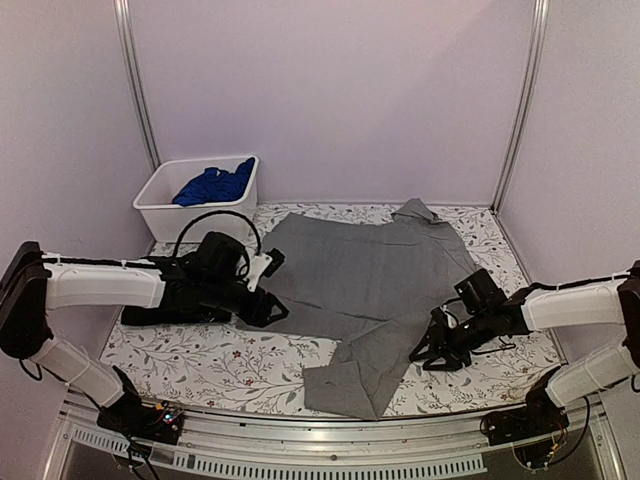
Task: Fold and stack the mixed laundry pile
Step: Pick up the flattened shirt from the center of the board.
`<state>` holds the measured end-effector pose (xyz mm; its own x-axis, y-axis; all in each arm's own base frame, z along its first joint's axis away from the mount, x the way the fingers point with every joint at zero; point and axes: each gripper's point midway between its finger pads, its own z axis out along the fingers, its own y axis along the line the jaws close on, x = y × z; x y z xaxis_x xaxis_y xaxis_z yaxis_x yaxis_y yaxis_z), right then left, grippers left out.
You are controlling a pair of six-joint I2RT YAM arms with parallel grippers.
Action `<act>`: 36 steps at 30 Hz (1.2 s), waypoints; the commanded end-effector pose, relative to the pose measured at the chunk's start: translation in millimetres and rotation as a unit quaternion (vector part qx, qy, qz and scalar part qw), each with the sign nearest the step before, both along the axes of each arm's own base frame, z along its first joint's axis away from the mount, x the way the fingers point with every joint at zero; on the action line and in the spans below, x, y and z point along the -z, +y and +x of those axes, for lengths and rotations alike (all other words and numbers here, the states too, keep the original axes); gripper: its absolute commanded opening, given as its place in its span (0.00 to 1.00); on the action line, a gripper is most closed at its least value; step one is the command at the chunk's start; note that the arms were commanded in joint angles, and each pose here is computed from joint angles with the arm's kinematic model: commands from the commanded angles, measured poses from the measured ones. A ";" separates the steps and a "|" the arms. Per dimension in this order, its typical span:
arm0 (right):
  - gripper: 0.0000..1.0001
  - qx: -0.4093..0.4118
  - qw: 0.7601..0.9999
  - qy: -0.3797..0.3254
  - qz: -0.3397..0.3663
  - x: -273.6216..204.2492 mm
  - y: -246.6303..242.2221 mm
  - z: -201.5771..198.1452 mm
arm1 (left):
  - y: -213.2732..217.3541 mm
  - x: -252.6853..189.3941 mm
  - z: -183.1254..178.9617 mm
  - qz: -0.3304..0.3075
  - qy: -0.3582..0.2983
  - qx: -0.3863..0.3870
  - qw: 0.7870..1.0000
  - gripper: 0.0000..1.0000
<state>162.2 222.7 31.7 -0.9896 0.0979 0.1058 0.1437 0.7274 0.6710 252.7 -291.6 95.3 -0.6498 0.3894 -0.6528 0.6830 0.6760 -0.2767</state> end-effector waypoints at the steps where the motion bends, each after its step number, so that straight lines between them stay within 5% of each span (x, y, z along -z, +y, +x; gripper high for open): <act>1: 0.45 0.031 0.999 -0.037 0.014 4.1 14.4 24.3 | 30.7 -1.0 13.1 0.000 0.002 -0.074 0.997 0.52; 5: 0.34 0.026 0.999 -0.029 0.016 16.7 19.0 23.6 | 57.9 4.9 15.9 0.006 0.034 -0.130 0.991 0.52; 11: 0.00 0.048 0.998 -0.041 0.008 14.1 10.1 21.8 | 93.5 9.7 0.5 -0.038 0.093 -0.240 0.966 0.56; 16: 0.00 0.059 0.996 -0.071 0.002 -9.8 0.5 20.6 | 110.1 21.1 -9.2 -0.057 0.149 -0.307 0.938 0.55; 27: 0.00 0.089 0.992 -0.089 0.006 -35.7 -22.1 1.1 | 98.3 63.0 -19.6 -0.046 0.265 -0.309 0.912 0.43; 30: 0.00 0.093 0.992 -0.089 0.005 -37.1 -24.5 -0.6 | 96.7 73.3 -17.9 -0.045 0.283 -0.323 0.902 0.34; 36: 0.00 0.093 0.991 -0.092 0.005 -40.9 -26.8 -2.8 | 109.7 80.4 -5.7 -0.039 0.264 -0.379 0.886 0.35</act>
<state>163.4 200.7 75.3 -0.9589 0.2722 -0.0802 0.1328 0.6800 0.7211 233.3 -191.3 16.4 -0.9579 -0.2363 -0.1631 -0.1235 0.8520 -0.5088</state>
